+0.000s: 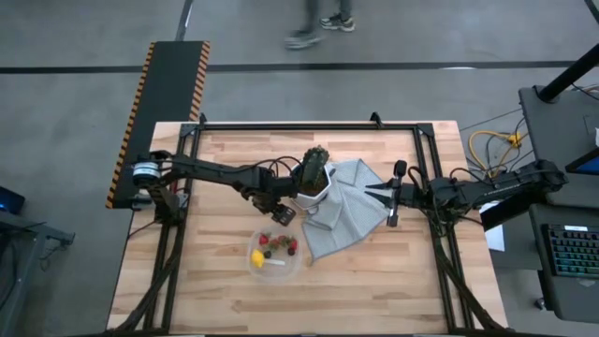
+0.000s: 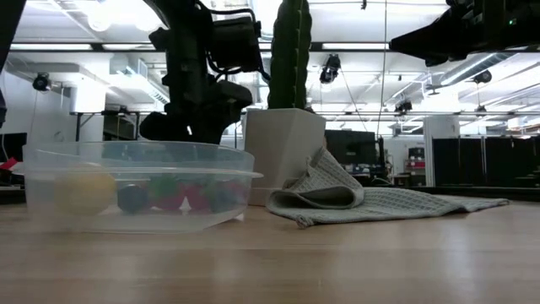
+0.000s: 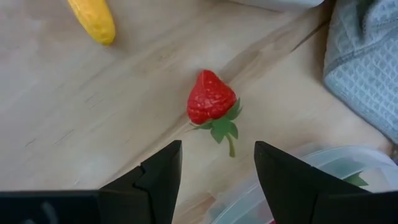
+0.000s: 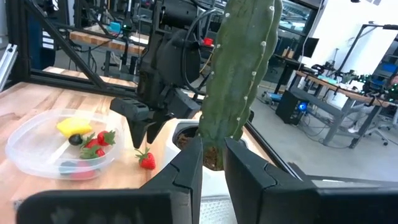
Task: Pick and placing Produce into tupperware
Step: Put the strawberry into the transparent plastic container
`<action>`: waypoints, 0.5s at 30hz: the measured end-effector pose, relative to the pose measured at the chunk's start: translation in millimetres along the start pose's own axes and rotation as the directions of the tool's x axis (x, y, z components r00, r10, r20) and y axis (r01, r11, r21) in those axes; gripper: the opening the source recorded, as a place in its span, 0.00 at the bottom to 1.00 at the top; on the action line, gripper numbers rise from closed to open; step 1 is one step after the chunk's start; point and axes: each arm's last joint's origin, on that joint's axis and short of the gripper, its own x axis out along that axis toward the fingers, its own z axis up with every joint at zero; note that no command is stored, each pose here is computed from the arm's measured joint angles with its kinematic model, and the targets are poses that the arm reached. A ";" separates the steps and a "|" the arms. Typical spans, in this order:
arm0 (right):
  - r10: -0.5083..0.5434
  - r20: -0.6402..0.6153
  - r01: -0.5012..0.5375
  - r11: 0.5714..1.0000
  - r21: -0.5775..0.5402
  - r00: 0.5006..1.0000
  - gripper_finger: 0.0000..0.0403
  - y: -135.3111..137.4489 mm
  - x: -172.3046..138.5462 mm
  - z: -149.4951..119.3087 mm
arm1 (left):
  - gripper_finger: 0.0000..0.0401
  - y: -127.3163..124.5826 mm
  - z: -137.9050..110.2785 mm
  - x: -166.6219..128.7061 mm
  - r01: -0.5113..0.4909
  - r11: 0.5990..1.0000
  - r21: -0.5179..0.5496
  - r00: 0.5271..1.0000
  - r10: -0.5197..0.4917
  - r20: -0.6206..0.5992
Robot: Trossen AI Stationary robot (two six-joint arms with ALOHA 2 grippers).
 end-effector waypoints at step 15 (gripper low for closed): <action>0.001 -0.006 -0.001 1.000 -0.005 1.000 0.14 0.2 0.0 -0.6 | 0.47 -2.7 0.0 10.2 0.006 1.000 0.006 1.000 -0.005 -0.023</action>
